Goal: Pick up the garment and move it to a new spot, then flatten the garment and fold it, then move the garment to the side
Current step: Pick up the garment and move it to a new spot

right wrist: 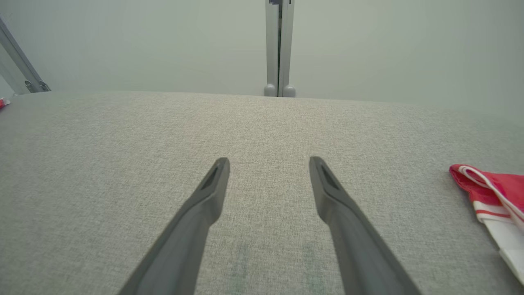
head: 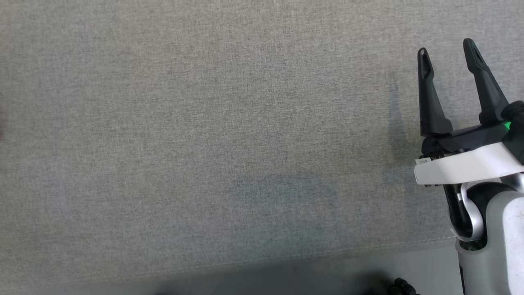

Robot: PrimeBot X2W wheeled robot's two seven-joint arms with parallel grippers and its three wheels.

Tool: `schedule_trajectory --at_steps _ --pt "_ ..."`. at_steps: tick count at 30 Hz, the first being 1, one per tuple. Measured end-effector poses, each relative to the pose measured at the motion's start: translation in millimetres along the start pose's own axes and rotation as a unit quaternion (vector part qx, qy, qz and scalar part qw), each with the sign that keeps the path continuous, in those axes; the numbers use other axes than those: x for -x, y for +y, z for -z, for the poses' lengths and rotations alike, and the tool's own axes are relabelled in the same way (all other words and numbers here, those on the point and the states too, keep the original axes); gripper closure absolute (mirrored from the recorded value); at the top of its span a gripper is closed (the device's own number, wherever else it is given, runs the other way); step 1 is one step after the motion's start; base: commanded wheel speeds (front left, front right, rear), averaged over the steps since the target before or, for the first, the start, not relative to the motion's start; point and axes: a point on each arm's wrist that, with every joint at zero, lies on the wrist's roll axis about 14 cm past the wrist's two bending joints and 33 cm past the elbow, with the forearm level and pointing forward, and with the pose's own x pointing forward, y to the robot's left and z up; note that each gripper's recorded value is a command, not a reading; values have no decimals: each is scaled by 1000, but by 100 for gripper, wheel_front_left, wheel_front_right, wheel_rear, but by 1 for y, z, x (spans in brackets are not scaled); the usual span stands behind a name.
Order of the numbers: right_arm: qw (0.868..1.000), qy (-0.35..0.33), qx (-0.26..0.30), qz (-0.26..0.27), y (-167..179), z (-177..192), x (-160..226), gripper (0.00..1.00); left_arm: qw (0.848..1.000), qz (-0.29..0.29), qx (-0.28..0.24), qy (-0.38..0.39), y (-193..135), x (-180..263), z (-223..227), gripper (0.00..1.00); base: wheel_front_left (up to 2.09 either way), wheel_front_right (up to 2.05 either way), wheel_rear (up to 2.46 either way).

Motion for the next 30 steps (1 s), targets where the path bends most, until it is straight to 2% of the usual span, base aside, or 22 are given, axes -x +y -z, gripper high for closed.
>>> schedule_trajectory --at_steps 3,9,16,24,27,30 --pt "1000 -7 0 4 -1 -5 3 0 998 14 -9 -54 -7 3 -36 100 0 0 0" --pt "1000 -27 -7 6 0 -20 10 0 990 67 -48 -111 -34 21 -86 100 0 0 0" --pt "998 -56 -17 9 3 -45 26 0 970 137 -105 -174 -74 64 -147 100 0 0 0" --pt "997 -78 -22 18 3 -70 62 0 925 238 -168 -245 -143 144 -194 100 0 0 0" --pt "996 -88 -23 20 4 -80 78 0 900 288 -196 -263 -176 181 -196 100 0 0 0" --pt "994 -98 -26 27 2 -89 94 0 864 354 -225 -277 -215 226 -187 100 0 0 0"
